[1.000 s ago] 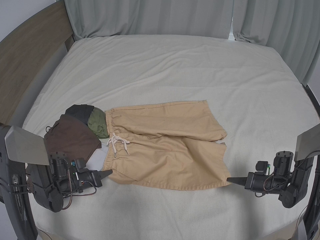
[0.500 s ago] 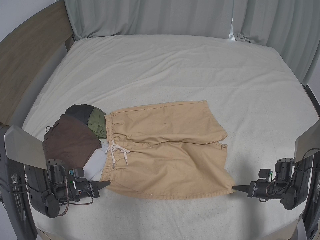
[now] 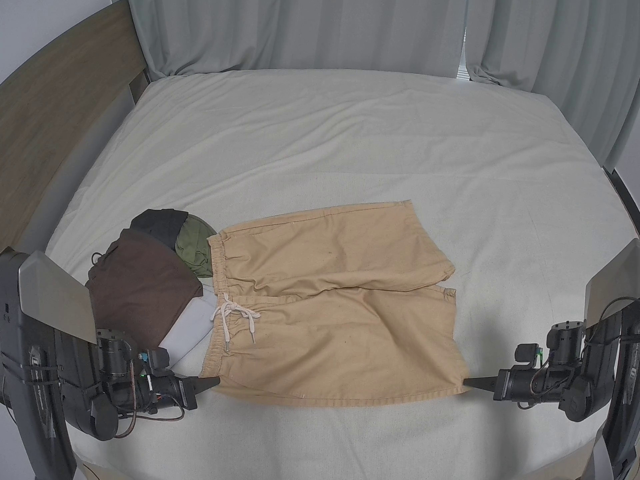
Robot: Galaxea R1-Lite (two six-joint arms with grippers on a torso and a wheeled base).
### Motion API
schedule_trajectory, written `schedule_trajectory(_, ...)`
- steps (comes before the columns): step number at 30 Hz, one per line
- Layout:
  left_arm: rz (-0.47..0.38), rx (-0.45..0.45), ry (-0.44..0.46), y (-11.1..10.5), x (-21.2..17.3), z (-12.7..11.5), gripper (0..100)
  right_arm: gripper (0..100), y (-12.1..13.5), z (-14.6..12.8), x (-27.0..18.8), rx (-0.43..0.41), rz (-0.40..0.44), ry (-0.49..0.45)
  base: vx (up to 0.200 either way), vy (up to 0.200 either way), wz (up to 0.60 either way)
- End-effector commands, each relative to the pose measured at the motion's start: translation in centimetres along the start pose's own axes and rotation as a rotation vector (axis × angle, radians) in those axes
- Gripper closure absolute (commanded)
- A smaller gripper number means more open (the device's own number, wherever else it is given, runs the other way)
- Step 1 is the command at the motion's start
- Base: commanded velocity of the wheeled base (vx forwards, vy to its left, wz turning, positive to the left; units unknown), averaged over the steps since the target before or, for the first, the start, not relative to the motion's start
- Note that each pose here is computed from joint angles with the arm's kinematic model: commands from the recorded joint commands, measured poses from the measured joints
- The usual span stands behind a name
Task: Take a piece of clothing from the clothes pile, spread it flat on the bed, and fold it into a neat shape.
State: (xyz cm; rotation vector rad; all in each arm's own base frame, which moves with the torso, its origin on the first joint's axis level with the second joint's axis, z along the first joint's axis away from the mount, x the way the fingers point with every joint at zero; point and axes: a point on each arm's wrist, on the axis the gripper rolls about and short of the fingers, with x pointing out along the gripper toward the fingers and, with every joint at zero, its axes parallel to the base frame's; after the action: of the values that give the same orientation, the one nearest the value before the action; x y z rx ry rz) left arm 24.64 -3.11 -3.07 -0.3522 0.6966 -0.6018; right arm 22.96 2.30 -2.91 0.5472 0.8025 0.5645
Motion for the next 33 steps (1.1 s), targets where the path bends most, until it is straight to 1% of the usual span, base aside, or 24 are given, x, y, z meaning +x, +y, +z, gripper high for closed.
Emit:
schedule_trajectory(1, 0.001, -0.007, 0.007, 0.2, 0.1, -0.2, 100, 100, -0.1, -0.1, 0.1, -0.001, -0.002, 0.006, 0.0, 0.0, 0.0)
schedule_trajectory(3, 0.001, -0.008, 0.01, 0.1, 0.0, -0.2, 100, 100, -0.1, -0.1, 0.1, -0.004, -0.002, 0.006, 0.0, 0.0, 0.0)
schedule_trajectory(4, 0.001, -0.008, 0.01, 0.1, 0.0, -0.3, 0, 0, -0.1, -0.1, 0.1, -0.007, -0.001, 0.004, 0.0, 0.0, 0.0)
schedule_trajectory(11, 0.0, -0.005, -0.002, 0.2, 0.2, 0.0, 0, 0, 0.0, 0.1, -0.5, -0.011, -0.007, -0.012, 0.0, 0.0, 0.0)
schedule_trajectory(12, 0.0, -0.004, -0.005, 0.2, 0.2, 0.1, 0, 0, 0.1, 0.3, -0.7, -0.029, -0.006, -0.024, 0.0, 0.0, 0.0)
schedule_trajectory(14, 0.001, -0.005, -0.004, 0.2, 0.2, 0.1, 0, 0, 0.0, 0.4, -0.8, -0.039, -0.009, -0.029, 0.0, 0.0, 0.0)
schedule_trajectory(19, 0.0, -0.005, -0.002, 0.3, 0.3, 0.0, 0, 0, 0.0, 0.2, -0.7, -0.041, -0.009, -0.021, 0.0, 0.0, 0.0)
schedule_trajectory(27, -0.005, -0.006, 0.005, 0.2, 0.4, -0.1, 0, 0, -0.1, 0.2, -0.6, -0.067, -0.009, -0.019, 0.0, 0.0, 0.0)
schedule_trajectory(33, -0.003, -0.001, 0.006, 0.6, 1.0, -0.2, 0, 0, 0.0, 0.2, -0.5, -0.068, -0.004, -0.018, 0.0, 0.0, 0.0)
